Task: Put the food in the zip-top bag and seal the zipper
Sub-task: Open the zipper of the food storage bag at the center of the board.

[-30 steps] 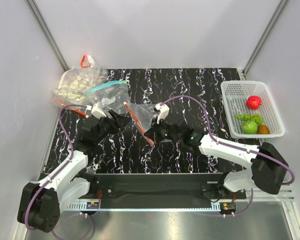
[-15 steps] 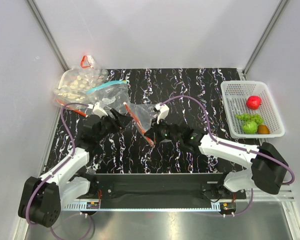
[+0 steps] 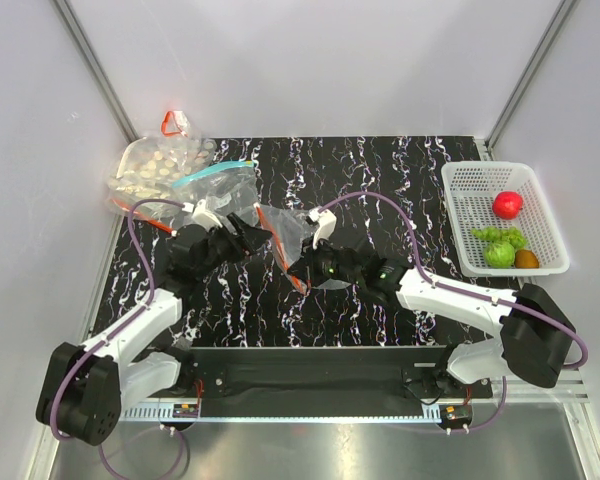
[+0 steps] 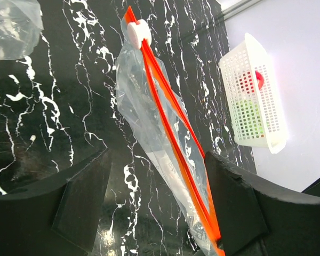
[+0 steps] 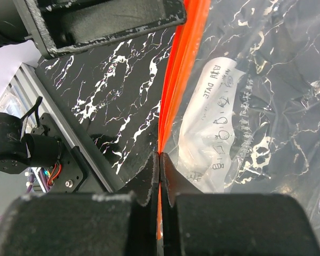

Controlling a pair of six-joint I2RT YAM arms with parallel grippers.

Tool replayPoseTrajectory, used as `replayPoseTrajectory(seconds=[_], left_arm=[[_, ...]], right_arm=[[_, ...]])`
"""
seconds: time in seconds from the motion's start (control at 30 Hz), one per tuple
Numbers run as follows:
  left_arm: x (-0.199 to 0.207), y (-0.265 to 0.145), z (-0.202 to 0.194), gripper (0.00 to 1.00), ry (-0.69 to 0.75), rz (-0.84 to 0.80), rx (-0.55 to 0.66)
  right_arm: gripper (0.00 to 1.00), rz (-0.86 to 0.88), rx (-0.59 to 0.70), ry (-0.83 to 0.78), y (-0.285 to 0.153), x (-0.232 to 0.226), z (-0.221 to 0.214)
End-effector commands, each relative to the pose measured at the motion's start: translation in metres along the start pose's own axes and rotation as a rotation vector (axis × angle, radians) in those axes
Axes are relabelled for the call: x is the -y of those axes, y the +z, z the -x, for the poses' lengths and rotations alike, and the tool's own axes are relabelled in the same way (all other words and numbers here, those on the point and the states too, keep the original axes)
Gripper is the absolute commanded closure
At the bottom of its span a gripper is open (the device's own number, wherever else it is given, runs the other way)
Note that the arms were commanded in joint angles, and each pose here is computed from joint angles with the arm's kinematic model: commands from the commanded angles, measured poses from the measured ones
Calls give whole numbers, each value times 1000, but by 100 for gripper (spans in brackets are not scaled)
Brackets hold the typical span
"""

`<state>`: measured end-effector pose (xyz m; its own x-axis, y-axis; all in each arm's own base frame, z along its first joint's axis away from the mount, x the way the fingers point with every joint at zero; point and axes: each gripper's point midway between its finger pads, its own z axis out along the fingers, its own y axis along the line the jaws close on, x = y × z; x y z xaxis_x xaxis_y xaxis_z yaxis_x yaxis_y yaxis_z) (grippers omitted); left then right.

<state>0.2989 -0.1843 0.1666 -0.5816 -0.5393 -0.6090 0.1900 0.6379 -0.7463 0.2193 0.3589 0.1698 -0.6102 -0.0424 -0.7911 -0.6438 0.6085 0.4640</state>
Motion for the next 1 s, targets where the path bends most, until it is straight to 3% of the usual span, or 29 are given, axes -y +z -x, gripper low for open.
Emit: replayPoseTrajectory(seconds=[0.0, 0.37, 0.57, 0.83, 0.9, 0.97], left_arm=[[21, 3, 21, 26, 33, -59, 68], [16, 9, 17, 49, 19, -39, 56], [16, 10, 18, 45, 11, -37, 64], [22, 18, 14, 48, 28, -40, 39], [27, 21, 14, 53, 33, -48, 34], [32, 24, 13, 65, 47, -53, 32]], right_arm=[[100, 34, 54, -6, -1, -12, 22], [100, 50, 75, -10, -6, -16, 28], [100, 51, 80, -13, -8, -17, 29], [100, 79, 46, -24, -3, -19, 21], [100, 96, 36, -30, -1, -22, 19], [100, 105, 31, -36, 0, -23, 19]])
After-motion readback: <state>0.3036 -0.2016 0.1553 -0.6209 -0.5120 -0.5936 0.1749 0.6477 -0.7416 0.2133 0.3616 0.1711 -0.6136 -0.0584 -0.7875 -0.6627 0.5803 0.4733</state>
